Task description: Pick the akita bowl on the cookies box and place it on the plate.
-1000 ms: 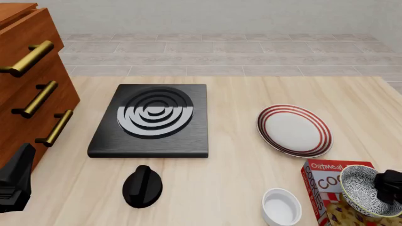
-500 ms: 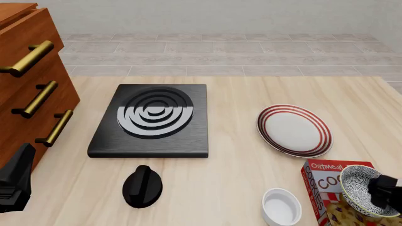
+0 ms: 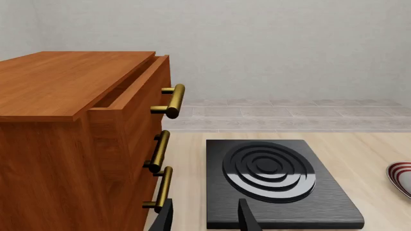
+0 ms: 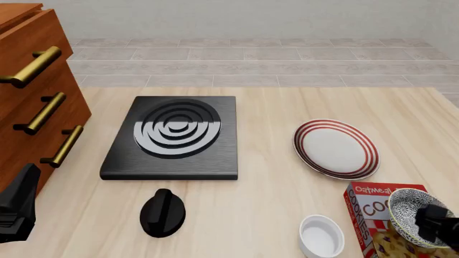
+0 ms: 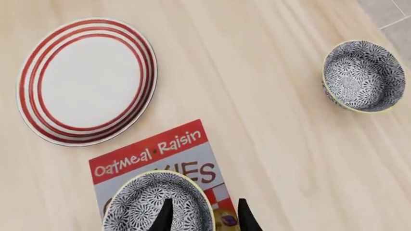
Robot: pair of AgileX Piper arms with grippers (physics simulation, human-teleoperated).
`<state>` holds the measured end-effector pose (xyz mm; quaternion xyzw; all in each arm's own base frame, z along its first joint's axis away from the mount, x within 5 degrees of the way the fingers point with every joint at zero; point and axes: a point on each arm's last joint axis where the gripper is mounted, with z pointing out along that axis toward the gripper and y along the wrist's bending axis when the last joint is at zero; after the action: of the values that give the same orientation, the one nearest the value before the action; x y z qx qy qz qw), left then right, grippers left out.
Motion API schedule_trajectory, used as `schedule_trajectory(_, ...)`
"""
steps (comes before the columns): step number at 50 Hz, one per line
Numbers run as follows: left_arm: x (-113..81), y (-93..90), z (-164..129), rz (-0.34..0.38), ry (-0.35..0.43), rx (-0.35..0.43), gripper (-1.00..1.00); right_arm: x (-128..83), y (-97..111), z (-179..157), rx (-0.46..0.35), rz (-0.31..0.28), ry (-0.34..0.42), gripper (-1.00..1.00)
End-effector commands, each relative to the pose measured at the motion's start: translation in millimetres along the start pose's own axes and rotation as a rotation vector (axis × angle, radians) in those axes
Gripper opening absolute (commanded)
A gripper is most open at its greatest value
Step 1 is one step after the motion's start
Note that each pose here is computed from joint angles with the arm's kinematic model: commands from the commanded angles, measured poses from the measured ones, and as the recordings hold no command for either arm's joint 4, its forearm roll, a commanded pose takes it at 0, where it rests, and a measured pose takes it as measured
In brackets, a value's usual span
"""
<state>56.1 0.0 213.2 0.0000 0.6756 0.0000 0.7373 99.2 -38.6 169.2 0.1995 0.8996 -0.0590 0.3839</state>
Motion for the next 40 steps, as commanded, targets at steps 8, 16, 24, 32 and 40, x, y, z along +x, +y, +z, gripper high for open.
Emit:
schedule_trajectory(8, 0.0, 0.0, 0.0, 0.000, 0.000, 0.000, 1.00, -1.7, 0.2, -2.2, -0.001, -0.019, -0.005, -1.00)
schedule_trajectory(16, 0.0, 0.0, 0.0, 0.000, 0.000, 0.000, 1.00, -7.4, -1.2, -4.2, 0.010, -0.023, -0.013, -1.00)
schedule_trajectory(24, 0.0, 0.0, 0.0, 0.000, 0.000, 0.000, 1.00, -12.4, -1.7, -6.9, 0.015, -0.020, -0.021, -1.00)
schedule_trajectory(32, 0.0, 0.0, 0.0, 0.000, 0.000, 0.000, 1.00, -25.7, 2.4, -25.0, -0.008, -0.019, -0.057, -1.00)
schedule_trajectory(40, 0.0, 0.0, 0.0, 0.000, 0.000, 0.000, 1.00, -34.7, 12.5, -47.6, -0.088, 0.003, -0.092, -1.00)
